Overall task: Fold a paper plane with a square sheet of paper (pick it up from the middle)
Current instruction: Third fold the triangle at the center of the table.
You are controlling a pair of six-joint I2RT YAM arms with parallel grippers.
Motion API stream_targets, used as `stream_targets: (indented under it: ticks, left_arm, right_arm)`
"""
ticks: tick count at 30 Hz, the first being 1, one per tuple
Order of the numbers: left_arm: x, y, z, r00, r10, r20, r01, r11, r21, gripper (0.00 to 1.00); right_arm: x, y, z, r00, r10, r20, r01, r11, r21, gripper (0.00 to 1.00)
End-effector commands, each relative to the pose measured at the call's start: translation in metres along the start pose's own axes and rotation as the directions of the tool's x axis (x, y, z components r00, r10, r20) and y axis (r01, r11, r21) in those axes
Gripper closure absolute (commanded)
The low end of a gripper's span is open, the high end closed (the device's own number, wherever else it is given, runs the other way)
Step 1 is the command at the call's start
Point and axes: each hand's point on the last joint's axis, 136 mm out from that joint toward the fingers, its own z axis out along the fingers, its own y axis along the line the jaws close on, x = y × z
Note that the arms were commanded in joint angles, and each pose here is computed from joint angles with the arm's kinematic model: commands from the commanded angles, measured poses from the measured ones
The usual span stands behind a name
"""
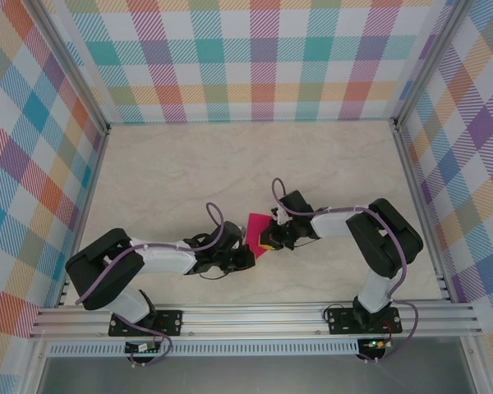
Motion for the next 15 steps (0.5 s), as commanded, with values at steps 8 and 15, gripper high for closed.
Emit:
stream_targets:
  ticks: [8, 15]
  left_arm:
    - [-0.01, 0.001, -0.021, 0.999, -0.01, 0.044, 0.012, 0.999, -0.031, 0.94]
    - [-0.009, 0.001, -0.038, 0.996, 0.001, 0.09, -0.002, 1.0, 0.008, 0.92]
  right_arm:
    - [0.003, -0.015, 0.0, 1.0, 0.03, 0.002, -0.03, 0.997, 0.066, 1.0]
    - [0.005, -0.018, 0.0, 0.999, 0.046, 0.017, -0.046, 0.998, 0.052, 1.0]
